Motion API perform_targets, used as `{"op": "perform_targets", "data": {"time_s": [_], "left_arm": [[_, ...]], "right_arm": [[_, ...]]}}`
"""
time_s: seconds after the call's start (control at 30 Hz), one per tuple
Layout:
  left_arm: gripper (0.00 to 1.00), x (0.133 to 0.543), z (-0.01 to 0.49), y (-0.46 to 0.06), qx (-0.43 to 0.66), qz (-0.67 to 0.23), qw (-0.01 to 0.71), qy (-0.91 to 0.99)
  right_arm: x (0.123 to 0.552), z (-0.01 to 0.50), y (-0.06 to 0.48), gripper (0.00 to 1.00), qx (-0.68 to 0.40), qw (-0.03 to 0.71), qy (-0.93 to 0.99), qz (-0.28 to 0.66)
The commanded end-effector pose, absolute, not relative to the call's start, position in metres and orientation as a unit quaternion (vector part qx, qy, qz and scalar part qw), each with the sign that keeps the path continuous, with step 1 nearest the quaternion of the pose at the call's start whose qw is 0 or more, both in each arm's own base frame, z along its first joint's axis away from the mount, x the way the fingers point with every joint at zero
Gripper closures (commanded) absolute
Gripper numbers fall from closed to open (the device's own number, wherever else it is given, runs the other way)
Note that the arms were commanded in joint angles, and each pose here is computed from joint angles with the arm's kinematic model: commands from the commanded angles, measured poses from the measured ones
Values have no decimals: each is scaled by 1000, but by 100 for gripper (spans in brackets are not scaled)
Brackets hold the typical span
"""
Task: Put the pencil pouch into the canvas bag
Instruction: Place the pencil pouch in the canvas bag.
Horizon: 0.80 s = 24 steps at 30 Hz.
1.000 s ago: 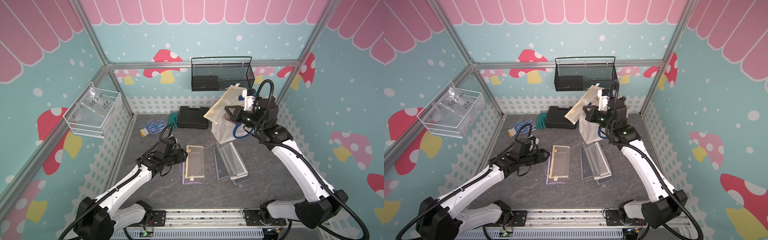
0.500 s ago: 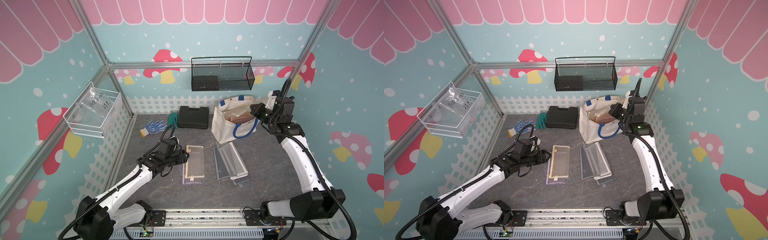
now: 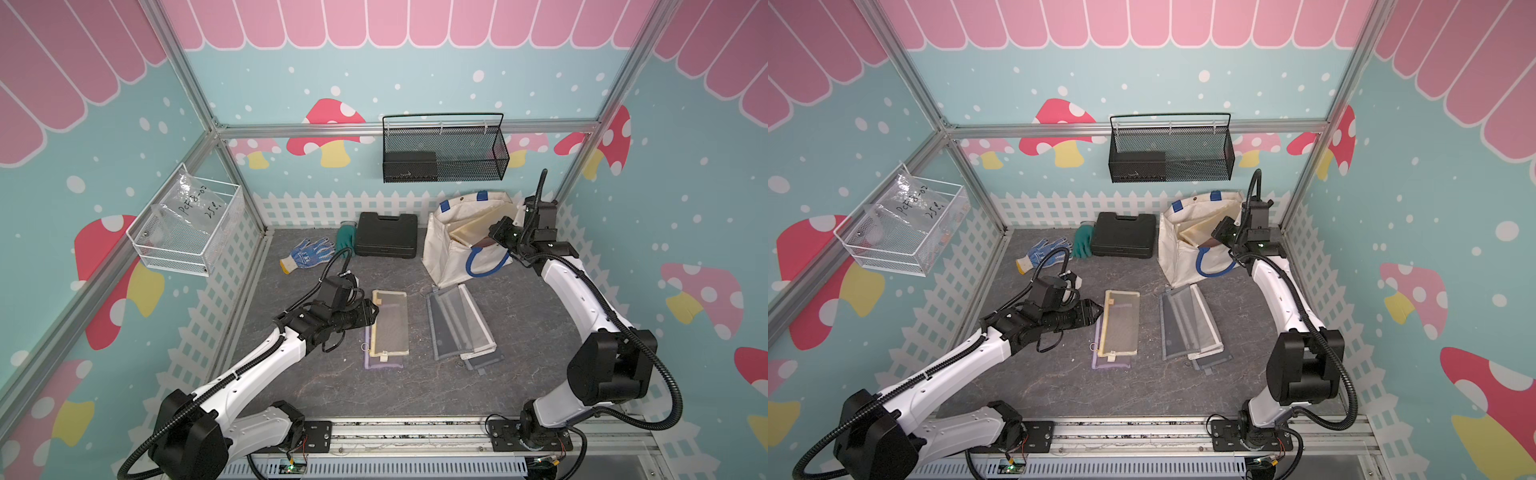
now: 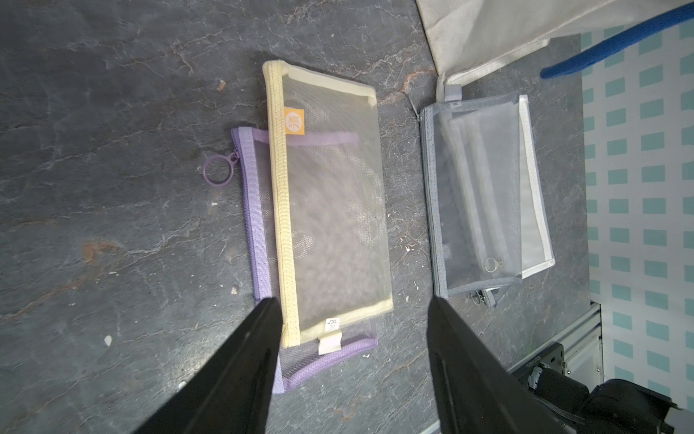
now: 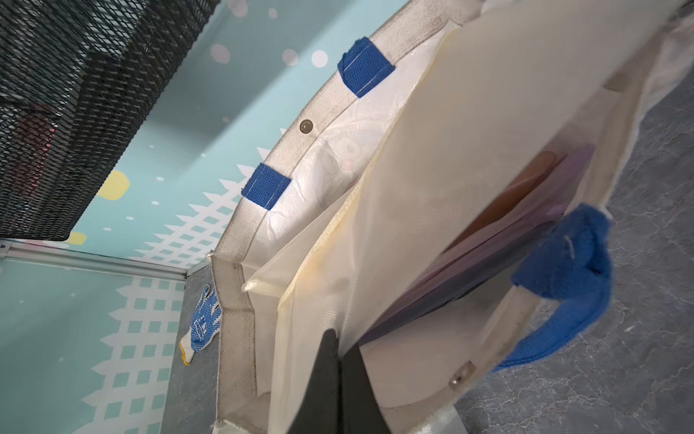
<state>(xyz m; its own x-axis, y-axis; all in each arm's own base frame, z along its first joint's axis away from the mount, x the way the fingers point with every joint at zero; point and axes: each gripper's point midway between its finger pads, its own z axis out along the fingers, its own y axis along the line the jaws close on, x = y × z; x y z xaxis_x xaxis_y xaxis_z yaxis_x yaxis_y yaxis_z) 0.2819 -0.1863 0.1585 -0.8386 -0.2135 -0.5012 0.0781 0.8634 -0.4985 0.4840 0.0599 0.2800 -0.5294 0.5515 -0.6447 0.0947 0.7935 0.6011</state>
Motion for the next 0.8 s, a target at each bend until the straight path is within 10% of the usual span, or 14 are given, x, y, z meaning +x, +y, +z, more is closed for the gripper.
{"op": "perform_targets", "data": {"time_s": [0.0, 0.77], "left_arm": [[36, 282, 159, -185, -36, -252, 282, 925], [36, 278, 149, -182, -36, -232, 288, 929]], "right_arm": [[491, 276, 60, 100, 208, 448, 825, 273], [533, 267, 66, 87, 269, 438, 817, 262]]}}
